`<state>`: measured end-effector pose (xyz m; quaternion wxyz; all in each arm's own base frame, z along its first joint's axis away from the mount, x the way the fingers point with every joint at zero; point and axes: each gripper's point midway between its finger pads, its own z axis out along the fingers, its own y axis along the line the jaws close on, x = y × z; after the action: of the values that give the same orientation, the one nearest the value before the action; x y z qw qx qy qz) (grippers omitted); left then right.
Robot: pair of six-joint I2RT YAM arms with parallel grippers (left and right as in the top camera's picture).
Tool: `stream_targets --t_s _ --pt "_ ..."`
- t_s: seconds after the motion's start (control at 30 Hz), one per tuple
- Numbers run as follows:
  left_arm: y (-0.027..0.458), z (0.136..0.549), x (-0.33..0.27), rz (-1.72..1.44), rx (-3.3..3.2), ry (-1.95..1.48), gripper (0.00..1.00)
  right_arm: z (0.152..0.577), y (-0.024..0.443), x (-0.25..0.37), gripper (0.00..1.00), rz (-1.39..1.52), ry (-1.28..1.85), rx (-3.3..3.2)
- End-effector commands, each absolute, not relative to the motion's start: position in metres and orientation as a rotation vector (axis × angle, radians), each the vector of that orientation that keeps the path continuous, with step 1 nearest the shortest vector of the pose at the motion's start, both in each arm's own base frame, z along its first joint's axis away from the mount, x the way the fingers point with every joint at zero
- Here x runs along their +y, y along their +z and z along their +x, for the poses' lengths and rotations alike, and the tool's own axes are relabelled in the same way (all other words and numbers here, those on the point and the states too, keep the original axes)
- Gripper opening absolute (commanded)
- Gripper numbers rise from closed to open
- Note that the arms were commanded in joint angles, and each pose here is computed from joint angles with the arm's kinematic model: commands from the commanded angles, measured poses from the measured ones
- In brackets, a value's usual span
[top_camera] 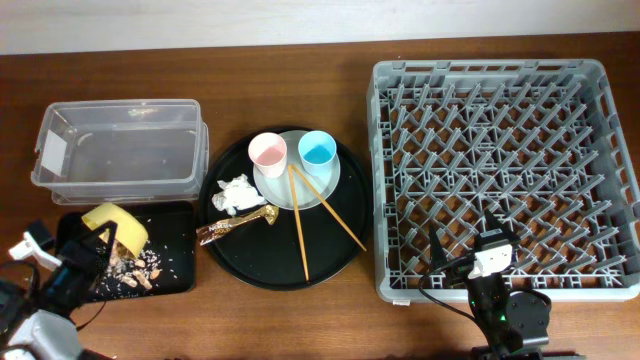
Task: Sort waste into correct bins and load items into the dishwasher rack
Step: 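Carry the yellow bowl left over the black tray and tip it, then shake the inverted yellow bowl to empty shells onto the black tray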
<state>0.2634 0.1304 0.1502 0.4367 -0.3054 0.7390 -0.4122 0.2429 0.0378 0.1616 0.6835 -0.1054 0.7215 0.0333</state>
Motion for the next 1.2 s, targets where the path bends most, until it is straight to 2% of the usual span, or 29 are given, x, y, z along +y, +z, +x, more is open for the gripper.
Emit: stream_targets --t_s 0.0,0.3,0.6,0.8,0.93,1.03,1.17 --pt "0.153 0.262 0.133 -0.759 1.747 -1.153 0.02 0.243 0.159 0.035 0.98 -0.221 0.073 1.622" --pt "0.159 0.259 0.15 -0.771 1.571 -1.364 0.04 0.243 0.159 0.035 0.99 -0.221 0.073 1.622" --pt "0.159 0.259 0.149 -0.874 1.547 -1.453 0.09 0.243 0.159 0.035 0.98 -0.221 0.073 1.622" --pt "0.161 0.261 0.152 -0.833 1.558 -1.418 0.09 0.243 0.159 0.035 0.98 -0.221 0.073 1.622" --pt "0.16 0.26 0.151 -0.853 1.553 -1.434 0.0 0.243 0.159 0.035 0.98 -0.221 0.073 1.622" --pt "0.161 0.259 0.149 -0.862 1.551 -1.442 0.0 0.243 0.159 0.035 0.98 -0.221 0.073 1.622" --pt "0.178 0.264 0.136 -0.764 1.609 -1.373 0.1 0.243 0.159 0.035 0.98 -0.221 0.073 1.622"
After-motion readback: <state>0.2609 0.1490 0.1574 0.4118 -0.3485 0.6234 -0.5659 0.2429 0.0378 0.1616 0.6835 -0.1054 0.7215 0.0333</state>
